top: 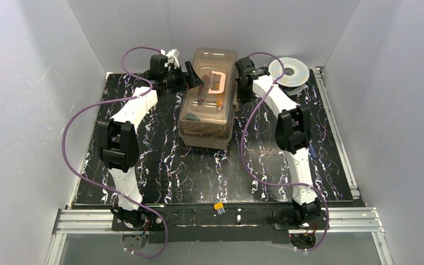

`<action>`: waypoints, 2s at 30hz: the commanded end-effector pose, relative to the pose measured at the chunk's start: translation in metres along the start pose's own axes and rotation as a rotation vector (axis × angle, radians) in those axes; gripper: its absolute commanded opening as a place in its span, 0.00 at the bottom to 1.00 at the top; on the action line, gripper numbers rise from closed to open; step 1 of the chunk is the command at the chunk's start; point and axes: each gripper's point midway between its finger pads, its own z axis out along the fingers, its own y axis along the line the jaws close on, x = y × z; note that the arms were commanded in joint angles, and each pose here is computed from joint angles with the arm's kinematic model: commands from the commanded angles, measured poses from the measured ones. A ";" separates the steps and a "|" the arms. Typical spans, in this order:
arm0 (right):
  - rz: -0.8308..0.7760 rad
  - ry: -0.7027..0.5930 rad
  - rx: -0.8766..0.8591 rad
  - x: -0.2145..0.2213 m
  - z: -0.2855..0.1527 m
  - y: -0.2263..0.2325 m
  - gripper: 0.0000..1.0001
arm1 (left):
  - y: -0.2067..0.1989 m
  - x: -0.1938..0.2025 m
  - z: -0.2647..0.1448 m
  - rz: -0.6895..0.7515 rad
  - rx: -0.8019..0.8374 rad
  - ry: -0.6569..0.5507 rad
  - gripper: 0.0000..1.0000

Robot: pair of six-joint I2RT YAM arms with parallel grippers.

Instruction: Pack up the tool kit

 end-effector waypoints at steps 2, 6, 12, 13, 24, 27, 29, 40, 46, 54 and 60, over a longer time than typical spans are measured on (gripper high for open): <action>-0.055 -0.013 -0.340 0.020 0.014 0.087 0.01 | 0.003 0.063 0.017 -0.038 0.024 0.186 0.93; -0.042 -0.054 -0.520 0.007 -0.006 0.119 0.01 | 0.004 0.064 0.020 -0.057 0.025 0.186 0.92; -0.051 -0.113 -0.664 -0.002 -0.027 0.139 0.01 | -0.001 0.066 0.019 -0.062 0.041 0.191 0.92; -0.060 -0.124 -0.651 -0.004 -0.028 0.136 0.01 | -0.001 0.065 0.017 -0.058 0.039 0.187 0.92; 0.054 -0.424 -0.539 -0.010 -0.117 0.003 0.01 | -0.042 0.010 -0.069 0.061 -0.016 -0.065 0.98; 0.102 -0.508 -0.524 -0.008 -0.145 -0.017 0.10 | -0.043 0.012 -0.094 0.047 -0.054 -0.153 0.98; 0.124 -0.544 -0.496 -0.001 -0.159 -0.028 0.45 | -0.039 0.020 -0.109 0.054 -0.094 -0.219 0.98; 0.180 -0.956 -0.390 0.057 -0.212 -0.089 0.82 | -0.006 0.094 -0.204 0.148 -0.306 -0.422 0.98; -0.025 -1.067 -0.225 0.105 -0.180 -0.117 0.84 | 0.081 0.135 -0.224 0.148 -0.621 -0.515 0.98; 0.025 -1.098 0.043 0.105 -0.162 -0.164 0.83 | 0.134 0.142 -0.232 0.395 -0.842 -0.637 0.98; -0.010 -0.989 0.123 0.115 -0.130 -0.183 0.87 | 0.164 0.158 -0.209 0.432 -0.936 -0.575 0.98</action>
